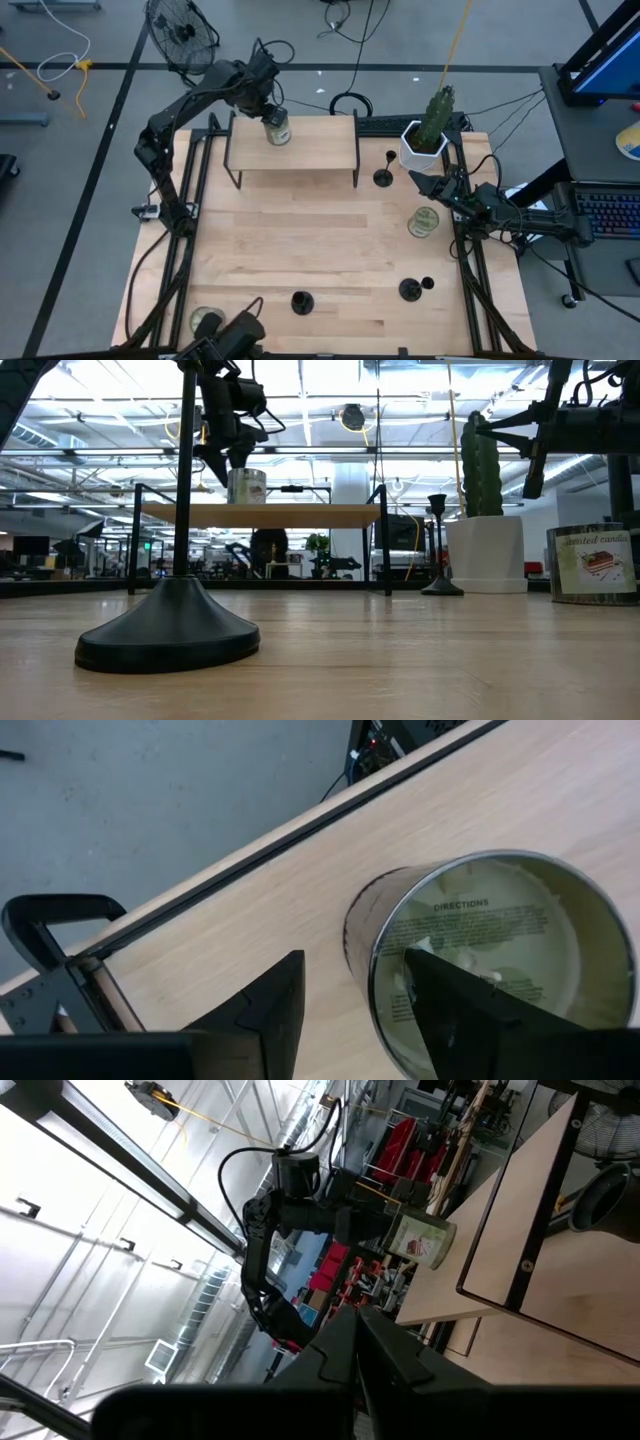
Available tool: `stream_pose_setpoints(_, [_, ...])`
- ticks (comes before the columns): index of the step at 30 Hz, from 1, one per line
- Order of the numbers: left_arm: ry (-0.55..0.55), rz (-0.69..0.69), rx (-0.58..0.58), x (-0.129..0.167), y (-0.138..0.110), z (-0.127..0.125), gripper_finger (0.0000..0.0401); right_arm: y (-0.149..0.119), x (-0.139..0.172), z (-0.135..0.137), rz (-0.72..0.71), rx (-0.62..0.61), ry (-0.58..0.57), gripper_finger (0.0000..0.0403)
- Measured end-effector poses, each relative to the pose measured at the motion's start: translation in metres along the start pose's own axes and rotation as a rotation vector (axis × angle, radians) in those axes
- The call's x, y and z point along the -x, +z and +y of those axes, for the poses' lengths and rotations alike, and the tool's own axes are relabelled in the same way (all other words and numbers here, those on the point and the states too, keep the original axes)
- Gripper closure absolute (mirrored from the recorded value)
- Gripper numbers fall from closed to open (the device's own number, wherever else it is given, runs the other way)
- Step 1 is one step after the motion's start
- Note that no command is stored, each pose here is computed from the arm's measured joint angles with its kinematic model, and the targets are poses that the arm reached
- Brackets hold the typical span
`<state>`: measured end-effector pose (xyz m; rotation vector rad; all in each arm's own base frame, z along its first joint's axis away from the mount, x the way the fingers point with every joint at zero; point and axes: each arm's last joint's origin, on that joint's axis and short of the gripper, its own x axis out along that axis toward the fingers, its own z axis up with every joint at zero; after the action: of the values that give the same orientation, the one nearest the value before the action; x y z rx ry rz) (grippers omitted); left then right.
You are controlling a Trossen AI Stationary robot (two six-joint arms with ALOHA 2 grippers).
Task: Pick & Place candle stick holders
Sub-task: Put the middle silver scented candle on the shelf
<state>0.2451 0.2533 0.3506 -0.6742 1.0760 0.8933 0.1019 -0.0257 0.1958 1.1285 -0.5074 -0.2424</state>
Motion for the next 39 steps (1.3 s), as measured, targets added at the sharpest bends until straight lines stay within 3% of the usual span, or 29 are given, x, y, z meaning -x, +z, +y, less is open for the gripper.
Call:
stream_pose_setpoints(10, [0.006,0.009,0.009,0.000,-0.001,0.001,0.0232,0.000,0.000,0.000,0.000,0.000,0.000,0.0397])
stream_pose_setpoints(28, [0.009,0.007,0.010,0.000,0.000,0.003,0.0391,0.000,0.000,0.000,0.000,0.000,0.001,0.0397])
stream_pose_setpoints(39, [0.030,-0.023,0.026,0.026,-0.011,0.014,0.0393,0.000,0.000,0.000,0.000,0.000,0.000,0.0397])
